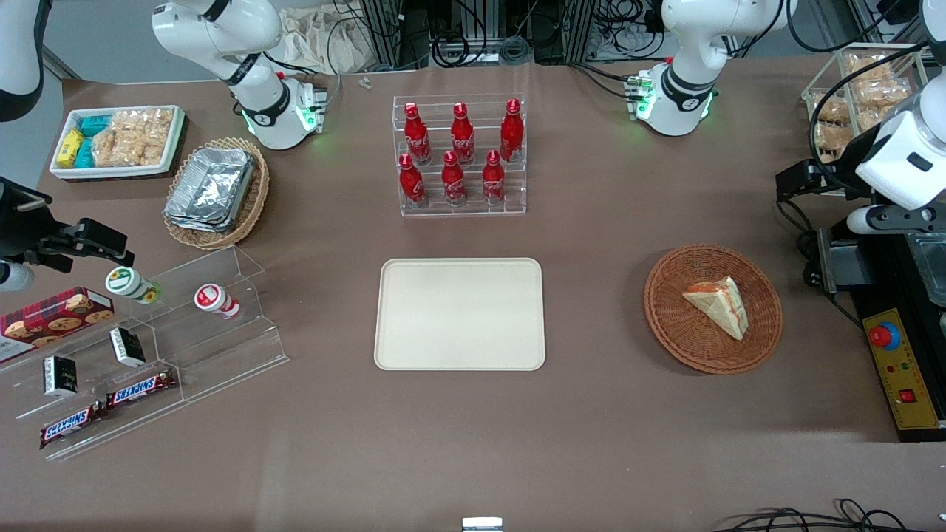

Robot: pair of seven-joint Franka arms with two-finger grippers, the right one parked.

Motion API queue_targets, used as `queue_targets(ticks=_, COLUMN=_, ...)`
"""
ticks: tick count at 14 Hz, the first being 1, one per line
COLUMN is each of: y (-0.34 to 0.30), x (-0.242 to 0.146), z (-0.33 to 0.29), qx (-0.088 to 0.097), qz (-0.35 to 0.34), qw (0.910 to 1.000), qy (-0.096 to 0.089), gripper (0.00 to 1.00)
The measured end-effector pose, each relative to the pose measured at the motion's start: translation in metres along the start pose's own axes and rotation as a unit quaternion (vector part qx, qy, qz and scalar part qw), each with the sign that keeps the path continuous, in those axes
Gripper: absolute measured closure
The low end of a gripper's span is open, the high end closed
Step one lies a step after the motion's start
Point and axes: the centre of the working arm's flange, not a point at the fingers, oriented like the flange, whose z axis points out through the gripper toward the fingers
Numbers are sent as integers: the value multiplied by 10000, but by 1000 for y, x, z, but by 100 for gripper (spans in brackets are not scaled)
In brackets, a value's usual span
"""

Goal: Place sandwich from basket to tray
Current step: 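Move the left gripper over the sandwich in the wicker basket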

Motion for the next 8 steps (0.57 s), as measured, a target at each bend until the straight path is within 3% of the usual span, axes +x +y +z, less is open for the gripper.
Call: queue_targets(ticks=8, y=0, x=1, z=5, qx=9, qz=-353, qw=9994, qy=-51, gripper=0)
